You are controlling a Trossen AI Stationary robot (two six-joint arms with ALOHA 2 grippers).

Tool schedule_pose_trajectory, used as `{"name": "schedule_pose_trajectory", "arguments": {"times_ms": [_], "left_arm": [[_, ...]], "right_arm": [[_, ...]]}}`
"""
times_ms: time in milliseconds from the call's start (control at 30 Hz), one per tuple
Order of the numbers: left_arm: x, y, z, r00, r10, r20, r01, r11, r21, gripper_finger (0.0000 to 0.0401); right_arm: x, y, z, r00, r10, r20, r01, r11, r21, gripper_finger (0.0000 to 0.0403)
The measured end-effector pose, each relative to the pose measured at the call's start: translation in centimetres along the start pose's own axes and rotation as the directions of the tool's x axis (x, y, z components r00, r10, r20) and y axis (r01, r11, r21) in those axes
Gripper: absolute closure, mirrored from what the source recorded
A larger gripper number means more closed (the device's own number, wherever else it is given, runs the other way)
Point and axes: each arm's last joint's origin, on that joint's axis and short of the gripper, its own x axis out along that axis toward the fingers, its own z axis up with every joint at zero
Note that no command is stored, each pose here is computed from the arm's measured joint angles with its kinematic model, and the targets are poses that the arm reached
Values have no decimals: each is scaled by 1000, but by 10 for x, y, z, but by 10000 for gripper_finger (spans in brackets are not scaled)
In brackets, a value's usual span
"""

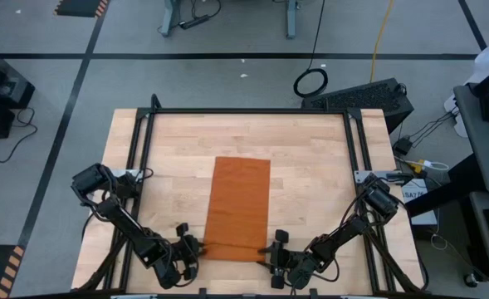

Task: Roll towel into tight, uniform cylinder
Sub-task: Roll the brown towel

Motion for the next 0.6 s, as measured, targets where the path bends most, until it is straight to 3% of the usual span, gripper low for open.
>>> {"name": "schedule_pose_trajectory", "arguments": {"times_ms": [167,300,467,600], "left_arm": [[-14,4,0,999,10,-54,-11,1000,-6,199],[-37,2,5,999,-36,-37,36,999,8,156],[-55,-11,2,989,-111,96,90,977,195,141],[-43,-23,-9,979,-140,146,85,939,333,140]], "right_arm": [[0,0,-1,1000,6,-8,-6,1000,-5,273],[0,0,-1,1000,8,-11,-8,1000,-6,281],[0,0,-1,1000,8,-13,-8,1000,-6,282],[0,0,-1,1000,8,-14,-8,1000,-8,282]]}}
